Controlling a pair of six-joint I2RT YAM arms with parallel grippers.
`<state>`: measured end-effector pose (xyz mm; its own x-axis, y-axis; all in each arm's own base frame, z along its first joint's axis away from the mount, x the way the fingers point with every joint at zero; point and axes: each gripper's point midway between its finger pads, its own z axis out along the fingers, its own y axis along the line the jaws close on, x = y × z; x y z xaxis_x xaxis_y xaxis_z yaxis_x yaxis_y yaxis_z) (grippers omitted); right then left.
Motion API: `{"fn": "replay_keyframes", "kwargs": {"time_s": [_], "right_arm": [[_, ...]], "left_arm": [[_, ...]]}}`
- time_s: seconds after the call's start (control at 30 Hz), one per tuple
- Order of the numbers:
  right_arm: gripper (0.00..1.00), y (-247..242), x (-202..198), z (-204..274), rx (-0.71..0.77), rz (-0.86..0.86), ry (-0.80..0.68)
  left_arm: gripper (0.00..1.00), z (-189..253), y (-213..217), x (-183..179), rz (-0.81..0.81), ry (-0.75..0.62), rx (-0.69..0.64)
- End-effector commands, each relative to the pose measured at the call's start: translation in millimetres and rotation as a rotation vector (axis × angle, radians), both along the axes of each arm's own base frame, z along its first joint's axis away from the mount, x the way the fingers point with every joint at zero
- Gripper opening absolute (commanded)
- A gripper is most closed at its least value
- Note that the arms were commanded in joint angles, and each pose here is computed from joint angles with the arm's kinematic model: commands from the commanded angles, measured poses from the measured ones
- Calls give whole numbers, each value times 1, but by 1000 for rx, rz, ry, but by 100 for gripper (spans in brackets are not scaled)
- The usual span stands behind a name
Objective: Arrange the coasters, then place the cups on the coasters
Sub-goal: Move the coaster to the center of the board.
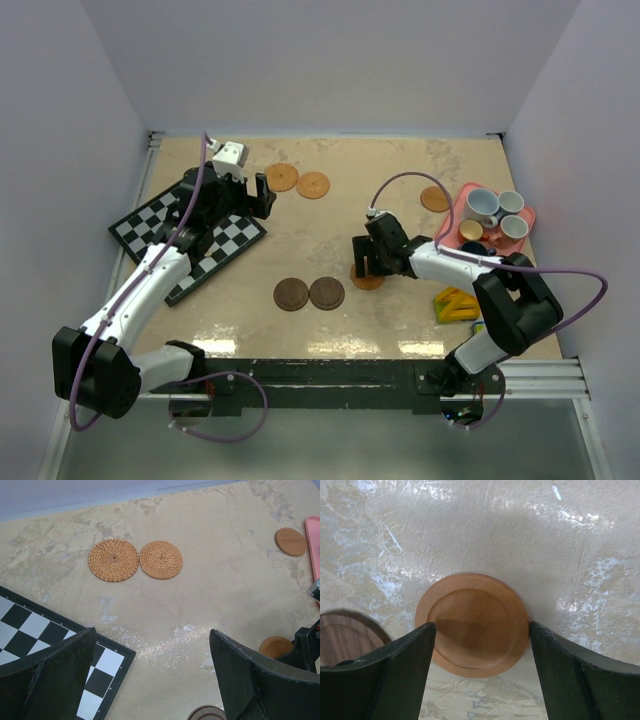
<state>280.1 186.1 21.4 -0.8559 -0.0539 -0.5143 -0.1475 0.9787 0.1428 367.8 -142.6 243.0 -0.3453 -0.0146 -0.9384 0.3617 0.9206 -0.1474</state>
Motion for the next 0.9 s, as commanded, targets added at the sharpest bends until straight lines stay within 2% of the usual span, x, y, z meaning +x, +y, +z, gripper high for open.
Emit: {"fn": "replay_keyframes", "kwargs": {"time_s": [0.0, 0.2, 0.3, 0.5, 0.63, 0.73, 0.87], "right_arm": [[78, -1, -34, -17, -5, 2, 113], [75, 3, -44, -16, -1, 11, 131], [77, 6, -45, -11, -5, 15, 123], [87, 6, -13, 37, -40, -24, 5], [88, 16, 15, 74, -19, -35, -98], [82, 24, 29, 79, -18, -26, -131], [55, 26, 47, 62, -60, -39, -159]], "left_arm": [[100, 15, -7, 1, -18, -48, -34], [100, 16, -7, 1, -16, -49, -34], [100, 16, -7, 0, -18, -51, -35], [100, 14, -7, 1, -15, -47, -31], [100, 15, -6, 1, -13, -49, -27], [100, 15, -5, 1, -7, -51, -23], [100, 14, -3, 2, 1, -49, -18]]}}
